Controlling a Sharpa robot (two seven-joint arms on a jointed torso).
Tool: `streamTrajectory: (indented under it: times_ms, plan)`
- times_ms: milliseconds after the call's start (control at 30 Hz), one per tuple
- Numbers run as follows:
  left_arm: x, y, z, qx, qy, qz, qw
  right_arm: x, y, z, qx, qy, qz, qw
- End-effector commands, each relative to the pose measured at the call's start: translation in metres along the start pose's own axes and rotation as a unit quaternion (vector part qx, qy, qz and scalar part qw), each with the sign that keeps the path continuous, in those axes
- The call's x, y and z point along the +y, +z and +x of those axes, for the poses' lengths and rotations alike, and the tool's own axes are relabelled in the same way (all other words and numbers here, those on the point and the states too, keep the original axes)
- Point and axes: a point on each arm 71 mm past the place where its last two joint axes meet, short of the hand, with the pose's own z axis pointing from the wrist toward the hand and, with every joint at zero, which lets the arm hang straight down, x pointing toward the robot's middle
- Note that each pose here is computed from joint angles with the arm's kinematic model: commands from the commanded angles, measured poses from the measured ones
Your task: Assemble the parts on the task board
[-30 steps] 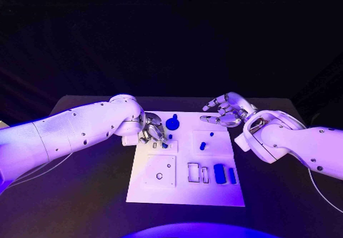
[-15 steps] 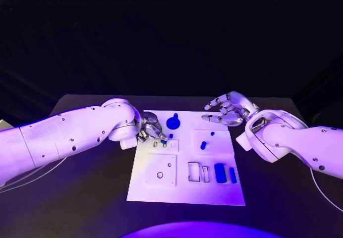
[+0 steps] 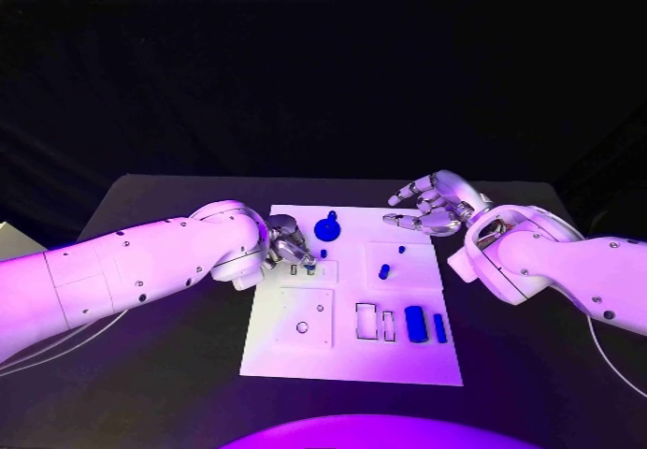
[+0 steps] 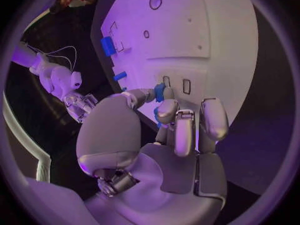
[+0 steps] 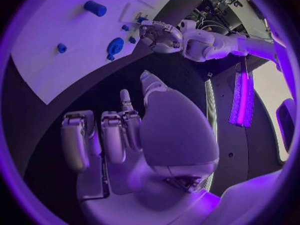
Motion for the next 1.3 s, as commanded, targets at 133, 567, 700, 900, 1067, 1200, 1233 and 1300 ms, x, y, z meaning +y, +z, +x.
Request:
streamTrajectory:
  times_ms: [133,567,700,900,1067,1200,1233,1300]
  plan:
    - [-0.0023,0.0021,0.0024,-0.013,0.009,0.004,1.0,0.0002,-0.0001,0.0017,0.007,-0.002,-0.003,1.0]
    - [0.0006,0.0016,0.0075,0.019,0.03,-0.003,0.999,-0.0006,-0.0001,0.0016,0.007,-0.002,-0.002,1.0]
    - [0.0011,0.0013,0.0084,0.026,0.033,-0.004,0.999,-0.0007,0.0,0.0019,0.008,-0.002,-0.002,1.0]
    - [0.0013,0.0011,0.0091,0.031,0.036,-0.005,0.999,-0.0009,0.0001,0.0022,0.008,-0.002,-0.001,1.0]
    - [0.0024,0.0015,0.0083,0.029,0.036,-0.006,0.999,-0.001,0.0,0.0023,0.008,-0.002,-0.001,1.0]
    - [0.0038,0.0019,0.0071,0.027,0.035,-0.008,0.999,-0.0012,0.0,0.0023,0.008,-0.002,-0.001,1.0]
    - [0.004,0.002,0.007,0.027,0.035,-0.009,0.999,-0.0012,0.0,0.0022,0.008,-0.002,-0.001,1.0]
    - [0.0042,0.0022,0.0068,0.027,0.036,-0.009,0.999,-0.0012,0.0,0.0022,0.008,-0.002,-0.001,1.0]
